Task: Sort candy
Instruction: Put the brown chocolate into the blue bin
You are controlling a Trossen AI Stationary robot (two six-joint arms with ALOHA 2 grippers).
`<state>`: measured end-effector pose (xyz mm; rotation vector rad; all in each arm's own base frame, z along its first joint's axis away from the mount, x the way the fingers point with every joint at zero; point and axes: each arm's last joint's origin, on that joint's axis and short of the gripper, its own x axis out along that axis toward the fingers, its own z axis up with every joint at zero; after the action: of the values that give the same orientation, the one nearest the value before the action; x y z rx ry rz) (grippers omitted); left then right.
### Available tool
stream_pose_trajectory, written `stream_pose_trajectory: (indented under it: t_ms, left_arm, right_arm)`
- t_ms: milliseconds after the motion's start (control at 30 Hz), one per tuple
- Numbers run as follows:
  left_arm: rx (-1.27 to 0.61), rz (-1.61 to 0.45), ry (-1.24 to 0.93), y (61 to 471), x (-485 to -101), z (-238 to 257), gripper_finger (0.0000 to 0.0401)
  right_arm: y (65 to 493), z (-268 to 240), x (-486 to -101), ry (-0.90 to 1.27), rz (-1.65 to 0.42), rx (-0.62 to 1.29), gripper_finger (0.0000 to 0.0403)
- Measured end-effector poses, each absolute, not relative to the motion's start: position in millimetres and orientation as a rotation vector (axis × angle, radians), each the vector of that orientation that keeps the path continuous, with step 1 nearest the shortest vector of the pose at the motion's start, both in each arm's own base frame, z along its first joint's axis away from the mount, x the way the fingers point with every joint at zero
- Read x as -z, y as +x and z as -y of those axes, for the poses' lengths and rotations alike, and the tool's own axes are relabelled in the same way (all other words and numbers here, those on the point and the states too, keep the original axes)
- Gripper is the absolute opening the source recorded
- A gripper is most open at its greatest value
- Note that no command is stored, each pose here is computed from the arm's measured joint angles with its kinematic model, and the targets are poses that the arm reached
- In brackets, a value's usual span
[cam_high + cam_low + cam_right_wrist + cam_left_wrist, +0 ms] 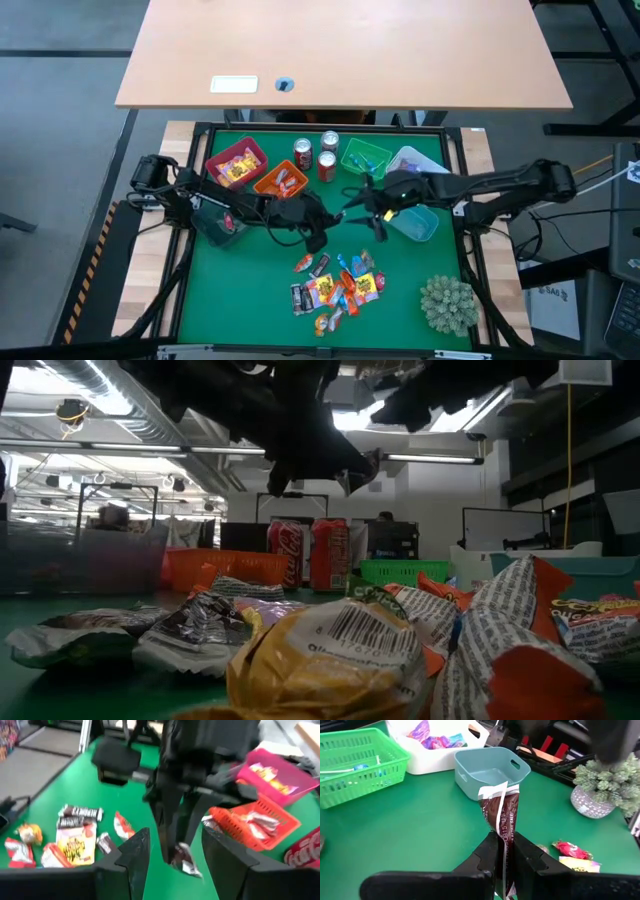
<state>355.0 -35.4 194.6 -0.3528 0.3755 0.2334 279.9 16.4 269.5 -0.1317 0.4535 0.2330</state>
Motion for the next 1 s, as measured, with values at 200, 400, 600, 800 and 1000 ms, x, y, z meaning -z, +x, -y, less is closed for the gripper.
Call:
stream_pose_trajectory:
  t_ms: [200,400,600,800,1000]
  left_arm:
    - [-0.187,-0.368,-0.355,355,-196,40,0.0026]
    - [-0.169,-0.373,-0.357,355,-196,41,0.0026]
    - [-0.169,-0.373,-0.357,355,-196,41,0.0026]
    - [-0.172,-0.373,-0.357,355,-196,40,0.0026]
    - [-0.175,-0.374,-0.356,355,-196,40,0.0027]
  right_arm:
    - [291,-18,-251,-0.149,-0.528,-0.184,0.0179]
    - [296,-18,-240,-0.145,-0.565,-0.193,0.0179]
    - [297,-19,-239,-0.144,-0.57,-0.195,0.0144]
    - [297,-19,-239,-0.143,-0.573,-0.197,0.0059]
    - [296,-19,-239,-0.143,-0.576,-0.2,0.001]
